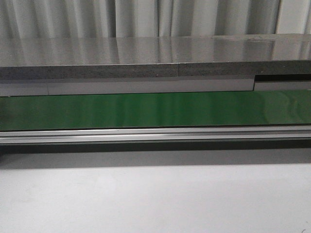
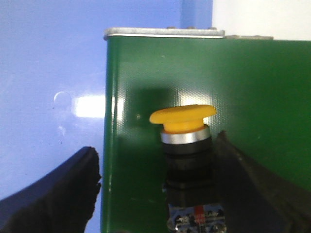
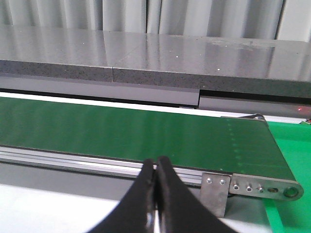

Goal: Move button from left to right

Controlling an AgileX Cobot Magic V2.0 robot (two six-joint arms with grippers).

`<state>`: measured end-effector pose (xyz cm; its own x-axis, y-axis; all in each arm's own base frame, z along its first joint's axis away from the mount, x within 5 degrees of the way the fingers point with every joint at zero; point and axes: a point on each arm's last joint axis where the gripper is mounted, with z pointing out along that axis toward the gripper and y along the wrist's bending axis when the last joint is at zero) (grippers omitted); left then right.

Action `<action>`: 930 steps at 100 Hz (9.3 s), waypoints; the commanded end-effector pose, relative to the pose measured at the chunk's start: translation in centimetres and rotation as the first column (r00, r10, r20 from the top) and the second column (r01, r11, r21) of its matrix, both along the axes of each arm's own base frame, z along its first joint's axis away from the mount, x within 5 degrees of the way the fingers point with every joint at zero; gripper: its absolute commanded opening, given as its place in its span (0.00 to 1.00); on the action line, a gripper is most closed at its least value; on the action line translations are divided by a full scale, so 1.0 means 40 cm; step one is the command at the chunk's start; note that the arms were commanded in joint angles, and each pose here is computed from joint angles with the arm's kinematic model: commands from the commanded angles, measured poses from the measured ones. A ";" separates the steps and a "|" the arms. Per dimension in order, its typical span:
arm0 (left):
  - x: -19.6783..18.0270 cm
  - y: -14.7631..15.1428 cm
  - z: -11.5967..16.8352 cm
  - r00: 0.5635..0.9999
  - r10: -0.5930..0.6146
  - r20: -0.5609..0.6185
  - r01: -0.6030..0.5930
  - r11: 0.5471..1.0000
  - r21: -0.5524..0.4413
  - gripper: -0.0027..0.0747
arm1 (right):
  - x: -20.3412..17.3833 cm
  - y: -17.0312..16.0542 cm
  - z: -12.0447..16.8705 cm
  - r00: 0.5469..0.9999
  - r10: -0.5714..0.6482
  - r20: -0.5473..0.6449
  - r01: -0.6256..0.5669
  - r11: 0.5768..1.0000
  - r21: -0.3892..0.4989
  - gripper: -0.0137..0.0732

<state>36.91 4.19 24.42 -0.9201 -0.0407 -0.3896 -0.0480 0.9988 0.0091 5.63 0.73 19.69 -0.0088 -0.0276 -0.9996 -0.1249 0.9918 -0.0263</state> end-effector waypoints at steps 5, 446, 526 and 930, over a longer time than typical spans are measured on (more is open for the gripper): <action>-0.023 -0.021 0.121 0.987 -0.016 0.163 0.017 1.000 -0.004 0.66 | -0.006 -0.002 0.033 0.994 -0.006 0.111 0.004 1.000 0.014 0.08; -0.771 -0.103 0.129 0.390 -0.050 0.919 0.003 0.999 0.053 0.01 | 0.245 0.054 0.392 0.815 0.086 -0.573 -0.074 0.996 0.044 0.82; -0.771 -0.103 0.129 0.390 -0.050 0.919 0.003 0.999 0.053 0.01 | 0.533 0.179 0.343 0.669 0.188 -0.719 -0.177 0.980 0.092 0.85; -0.771 -0.103 0.129 0.390 -0.050 0.919 0.003 0.999 0.053 0.01 | 0.759 -0.486 0.062 0.433 -0.174 -0.885 0.213 0.973 -0.087 0.68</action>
